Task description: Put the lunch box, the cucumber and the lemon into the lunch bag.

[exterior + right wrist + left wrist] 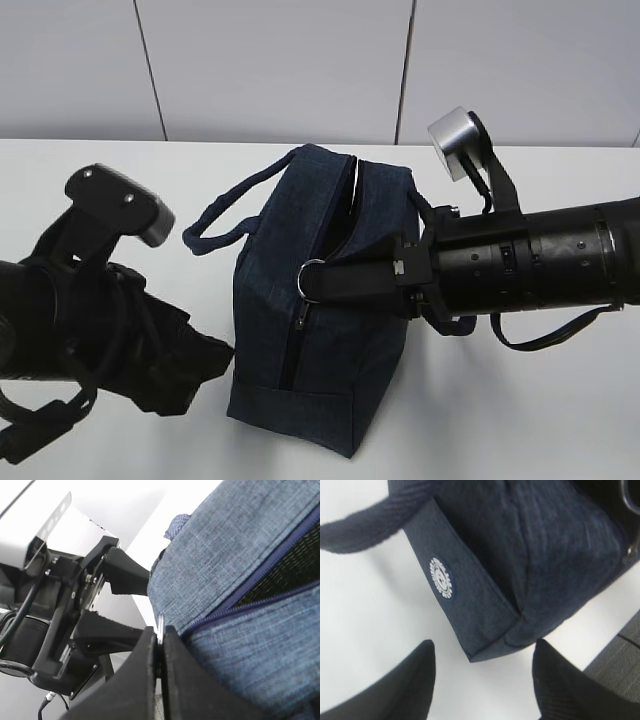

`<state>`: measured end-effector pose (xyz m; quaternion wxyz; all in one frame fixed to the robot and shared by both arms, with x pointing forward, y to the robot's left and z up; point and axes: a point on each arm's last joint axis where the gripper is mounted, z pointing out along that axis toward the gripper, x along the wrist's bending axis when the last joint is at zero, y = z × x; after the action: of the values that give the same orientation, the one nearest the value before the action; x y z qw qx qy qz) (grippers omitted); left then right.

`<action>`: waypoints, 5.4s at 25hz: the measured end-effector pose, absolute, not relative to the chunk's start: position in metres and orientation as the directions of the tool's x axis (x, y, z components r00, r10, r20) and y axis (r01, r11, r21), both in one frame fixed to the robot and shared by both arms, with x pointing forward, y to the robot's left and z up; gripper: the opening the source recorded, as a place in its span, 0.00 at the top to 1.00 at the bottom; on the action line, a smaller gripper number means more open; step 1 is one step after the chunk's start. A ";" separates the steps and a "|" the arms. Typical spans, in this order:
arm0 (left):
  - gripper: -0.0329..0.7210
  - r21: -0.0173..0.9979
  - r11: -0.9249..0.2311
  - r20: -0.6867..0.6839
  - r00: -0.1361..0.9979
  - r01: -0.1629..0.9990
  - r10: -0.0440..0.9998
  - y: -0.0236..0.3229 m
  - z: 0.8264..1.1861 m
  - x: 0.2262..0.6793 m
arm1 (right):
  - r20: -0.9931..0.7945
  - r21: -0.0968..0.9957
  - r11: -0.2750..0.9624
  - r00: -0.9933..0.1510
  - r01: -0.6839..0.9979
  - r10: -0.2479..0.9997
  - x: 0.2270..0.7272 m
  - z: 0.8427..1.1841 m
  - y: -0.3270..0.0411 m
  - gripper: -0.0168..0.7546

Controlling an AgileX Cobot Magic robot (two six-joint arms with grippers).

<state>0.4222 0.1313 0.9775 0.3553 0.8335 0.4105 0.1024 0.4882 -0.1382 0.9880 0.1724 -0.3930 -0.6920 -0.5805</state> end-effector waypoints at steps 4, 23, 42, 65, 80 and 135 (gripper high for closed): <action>0.39 0.653 -0.445 -0.117 0.662 0.613 0.740 0.132 0.976 0.419 | 0.694 0.668 0.017 -0.631 0.744 0.345 0.488 0.988 -0.138 0.98; 0.39 0.749 -0.393 -0.107 0.682 0.533 0.723 0.109 0.980 0.413 | 0.700 0.662 0.014 -0.625 0.749 0.344 0.488 0.988 -0.138 0.98; 0.95 0.762 -0.381 -0.070 0.652 0.523 0.755 0.104 0.965 0.425 | 0.717 0.651 0.005 -0.616 0.759 0.327 0.489 0.991 -0.137 0.98; 0.96 0.720 -0.434 -0.073 0.681 0.542 0.729 0.104 0.961 0.420 | 0.633 0.727 -0.038 -0.648 0.685 0.424 0.522 1.020 -0.134 0.98; 0.96 0.703 -0.458 -0.071 0.695 0.544 0.716 0.104 0.959 0.419 | 0.565 0.762 -0.061 -0.618 0.644 0.547 0.538 1.026 -0.138 0.98; 0.71 0.653 -0.497 -0.091 0.711 0.571 0.697 0.105 0.955 0.413 | 0.386 0.827 -0.052 -0.497 0.560 0.777 0.615 1.011 -0.140 0.98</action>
<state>0.4131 0.1053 0.9554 0.3400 0.8602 0.3686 0.0930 0.6151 -0.1397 1.0106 -0.1017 -0.4909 -0.6808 -0.5340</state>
